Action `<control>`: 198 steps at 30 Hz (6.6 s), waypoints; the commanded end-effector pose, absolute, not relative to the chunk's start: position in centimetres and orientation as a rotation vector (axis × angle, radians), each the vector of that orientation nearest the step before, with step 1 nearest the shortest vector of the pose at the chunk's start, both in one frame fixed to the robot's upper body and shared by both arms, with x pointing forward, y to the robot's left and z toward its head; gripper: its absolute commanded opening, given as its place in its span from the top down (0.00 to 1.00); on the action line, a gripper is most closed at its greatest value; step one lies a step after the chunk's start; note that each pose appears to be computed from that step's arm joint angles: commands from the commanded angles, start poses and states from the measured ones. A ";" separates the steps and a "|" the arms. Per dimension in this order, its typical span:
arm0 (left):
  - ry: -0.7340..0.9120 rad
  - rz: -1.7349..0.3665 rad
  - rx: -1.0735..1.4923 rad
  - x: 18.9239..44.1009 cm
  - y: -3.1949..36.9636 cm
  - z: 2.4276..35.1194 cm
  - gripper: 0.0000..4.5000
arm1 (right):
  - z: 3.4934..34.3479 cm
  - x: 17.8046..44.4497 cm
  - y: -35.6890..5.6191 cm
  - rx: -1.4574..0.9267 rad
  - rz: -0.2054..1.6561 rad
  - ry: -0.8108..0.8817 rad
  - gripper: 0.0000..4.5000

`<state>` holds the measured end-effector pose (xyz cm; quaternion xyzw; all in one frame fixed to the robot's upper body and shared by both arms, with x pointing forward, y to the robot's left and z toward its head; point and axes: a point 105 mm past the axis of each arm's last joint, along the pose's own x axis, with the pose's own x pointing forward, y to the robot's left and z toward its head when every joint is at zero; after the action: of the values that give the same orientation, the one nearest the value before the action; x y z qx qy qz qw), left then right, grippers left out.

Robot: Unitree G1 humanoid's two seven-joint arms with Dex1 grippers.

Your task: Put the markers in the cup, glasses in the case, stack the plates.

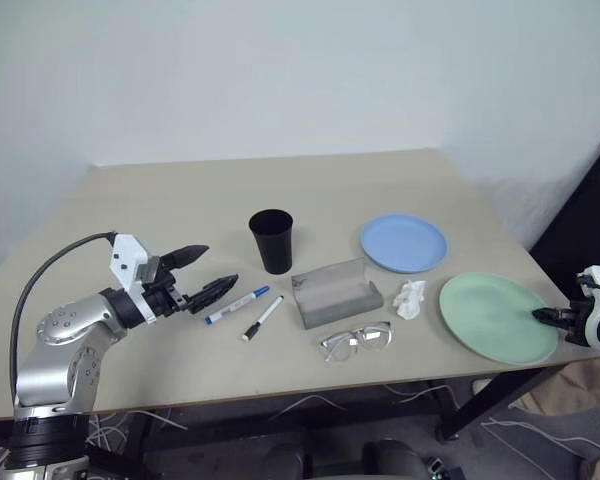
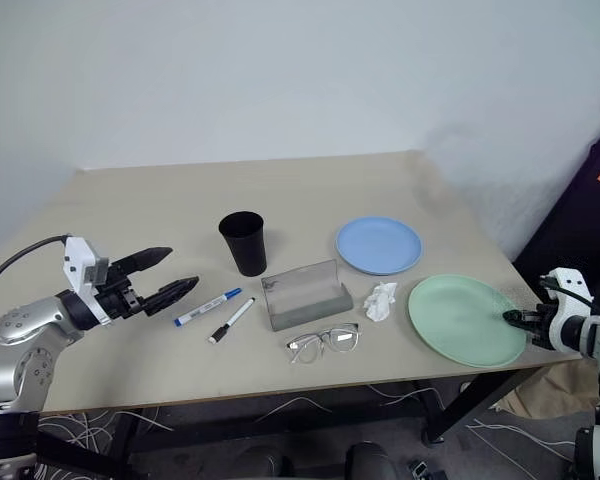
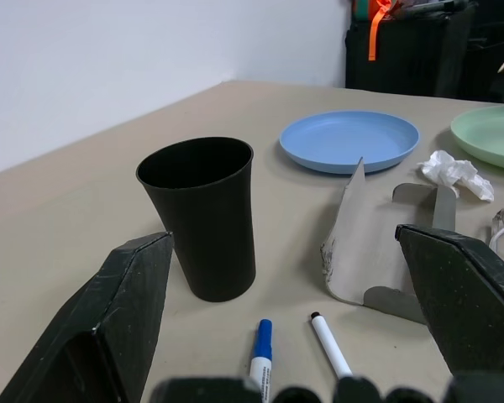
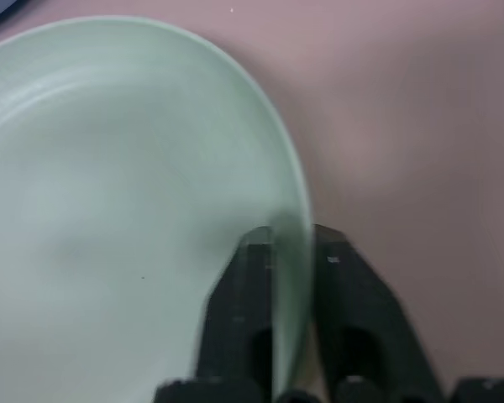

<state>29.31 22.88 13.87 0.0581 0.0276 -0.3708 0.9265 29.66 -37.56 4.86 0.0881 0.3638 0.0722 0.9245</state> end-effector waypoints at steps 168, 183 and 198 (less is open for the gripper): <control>-0.017 -0.725 0.161 30.5 21.8 15.0 0.00 | 14.6 46.7 -14.5 -0.192 0.439 0.338 0.84; -0.064 -0.798 0.162 30.7 19.5 16.5 0.00 | 17.9 45.8 -18.8 -0.262 0.509 0.273 0.00; 0.122 -1.029 0.352 30.9 11.9 15.4 0.00 | 20.5 34.2 -20.4 -0.393 1.053 0.379 0.00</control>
<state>30.92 12.87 14.26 0.1425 0.0693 -0.4793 0.8632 35.01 -20.93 18.67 -0.1669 0.2101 0.4705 0.8406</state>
